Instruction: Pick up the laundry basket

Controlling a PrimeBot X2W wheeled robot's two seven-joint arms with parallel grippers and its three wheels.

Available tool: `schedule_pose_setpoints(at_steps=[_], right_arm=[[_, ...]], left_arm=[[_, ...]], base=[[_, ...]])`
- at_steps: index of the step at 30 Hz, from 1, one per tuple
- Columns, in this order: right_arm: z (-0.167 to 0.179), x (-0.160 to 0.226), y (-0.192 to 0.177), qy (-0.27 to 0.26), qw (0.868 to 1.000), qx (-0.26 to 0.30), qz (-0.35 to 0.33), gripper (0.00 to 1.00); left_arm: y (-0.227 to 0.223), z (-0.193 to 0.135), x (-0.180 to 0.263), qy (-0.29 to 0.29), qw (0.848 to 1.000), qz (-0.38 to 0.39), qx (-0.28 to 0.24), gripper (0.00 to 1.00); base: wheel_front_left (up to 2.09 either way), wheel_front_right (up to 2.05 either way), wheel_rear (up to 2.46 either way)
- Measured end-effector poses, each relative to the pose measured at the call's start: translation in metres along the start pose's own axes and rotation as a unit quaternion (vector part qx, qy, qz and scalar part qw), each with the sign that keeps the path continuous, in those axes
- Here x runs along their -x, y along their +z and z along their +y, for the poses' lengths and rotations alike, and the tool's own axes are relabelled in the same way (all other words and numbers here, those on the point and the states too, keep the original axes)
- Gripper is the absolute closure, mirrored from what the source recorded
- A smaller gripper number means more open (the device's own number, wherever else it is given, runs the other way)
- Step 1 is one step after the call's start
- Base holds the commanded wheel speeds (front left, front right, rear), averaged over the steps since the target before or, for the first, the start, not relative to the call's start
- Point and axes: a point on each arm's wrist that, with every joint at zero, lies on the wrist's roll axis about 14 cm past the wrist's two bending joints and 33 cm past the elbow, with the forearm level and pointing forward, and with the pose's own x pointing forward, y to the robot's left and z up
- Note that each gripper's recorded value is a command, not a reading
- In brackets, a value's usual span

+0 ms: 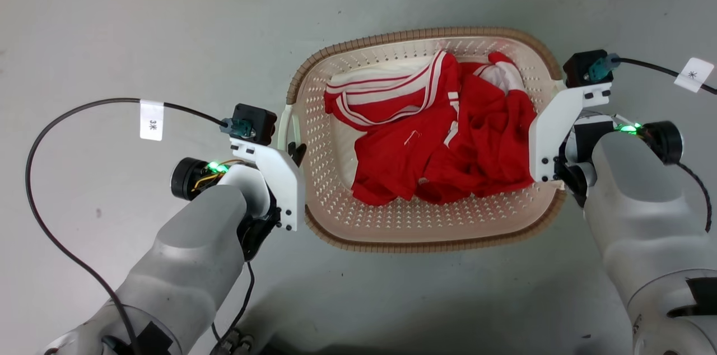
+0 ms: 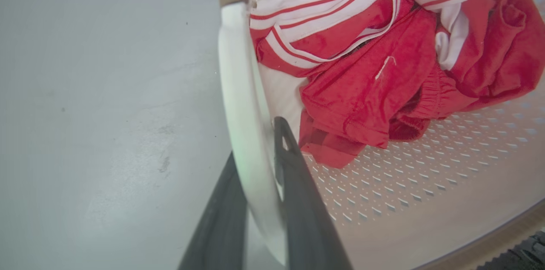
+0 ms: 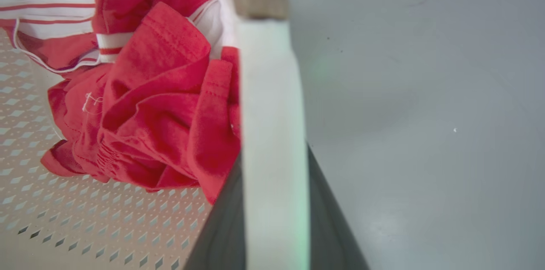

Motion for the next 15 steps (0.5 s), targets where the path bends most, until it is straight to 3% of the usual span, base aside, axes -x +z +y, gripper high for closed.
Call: schedule_pose_setpoints(at_steps=[5, 15], right_arm=[[-0.003, 0.021, -0.006, -0.002, 0.999, -0.036, 0.018, 1.0], [-0.001, 0.09, -0.005, -0.015, 0.999, -0.014, 0.048, 1.0]], left_arm=[[0.013, -0.004, 0.014, -0.006, 1.0, -0.006, -0.016, 1.0], [0.031, -0.021, 0.065, -0.023, 0.997, 0.023, -0.074, 1.0]], base=[[0.0, 0.0, 0.0], [0.0, 0.0, 0.0]])
